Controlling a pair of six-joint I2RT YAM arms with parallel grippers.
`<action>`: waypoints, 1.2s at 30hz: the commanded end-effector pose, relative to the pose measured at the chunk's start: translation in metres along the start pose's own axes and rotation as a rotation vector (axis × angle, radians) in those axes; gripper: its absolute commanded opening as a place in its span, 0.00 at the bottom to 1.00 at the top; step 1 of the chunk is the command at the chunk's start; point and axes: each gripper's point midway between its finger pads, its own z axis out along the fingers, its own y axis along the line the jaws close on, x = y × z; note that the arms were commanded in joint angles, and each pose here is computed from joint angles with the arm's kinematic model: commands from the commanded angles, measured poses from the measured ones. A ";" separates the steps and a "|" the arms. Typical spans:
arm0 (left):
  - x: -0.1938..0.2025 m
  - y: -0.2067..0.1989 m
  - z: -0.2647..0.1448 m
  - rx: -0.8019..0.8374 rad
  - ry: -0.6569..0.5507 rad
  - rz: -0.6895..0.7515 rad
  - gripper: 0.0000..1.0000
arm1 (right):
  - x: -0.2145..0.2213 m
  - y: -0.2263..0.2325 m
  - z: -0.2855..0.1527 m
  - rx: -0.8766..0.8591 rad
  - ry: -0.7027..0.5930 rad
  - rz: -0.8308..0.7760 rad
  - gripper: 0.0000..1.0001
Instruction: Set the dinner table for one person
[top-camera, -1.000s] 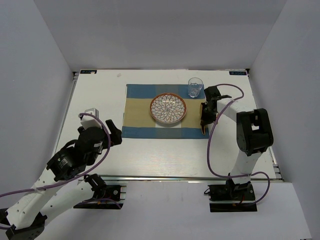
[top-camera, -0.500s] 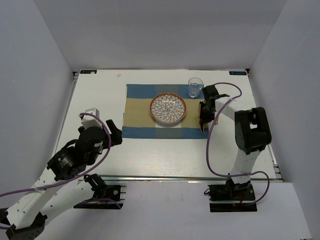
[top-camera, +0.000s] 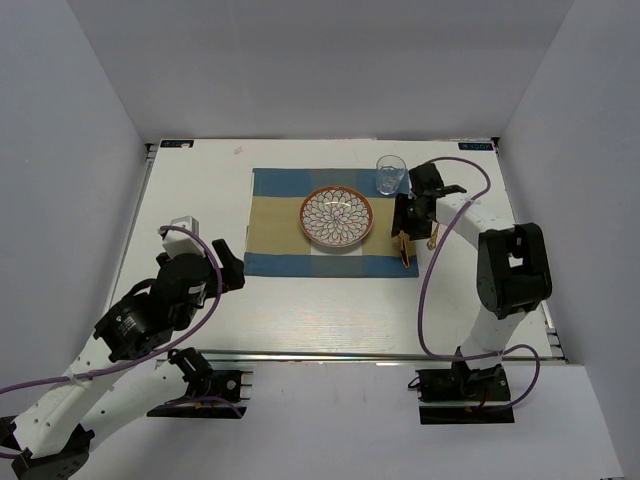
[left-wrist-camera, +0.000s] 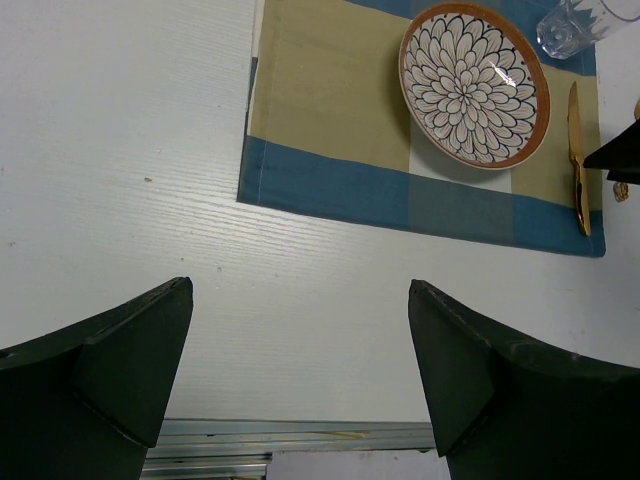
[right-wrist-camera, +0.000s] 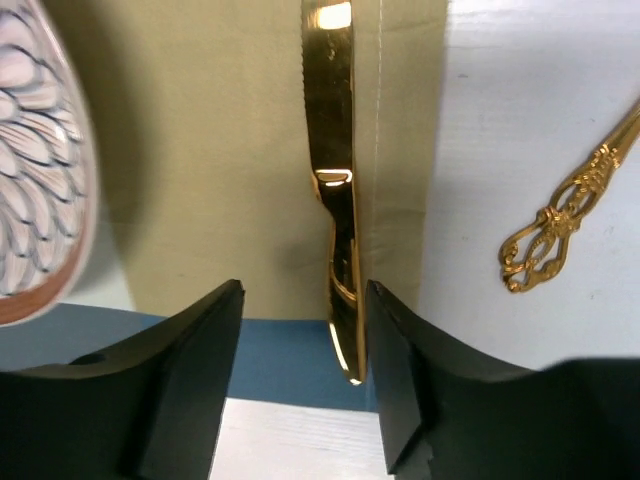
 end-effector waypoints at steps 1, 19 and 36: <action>0.000 -0.002 0.000 0.010 -0.003 0.007 0.98 | -0.033 0.013 -0.028 -0.036 -0.116 0.022 0.61; -0.003 -0.001 -0.003 0.023 -0.017 -0.006 0.98 | -0.059 -0.117 0.013 0.309 -0.084 0.285 0.69; -0.003 0.000 -0.003 0.016 -0.017 -0.006 0.98 | -0.085 -0.074 -0.033 0.127 -0.247 0.251 0.00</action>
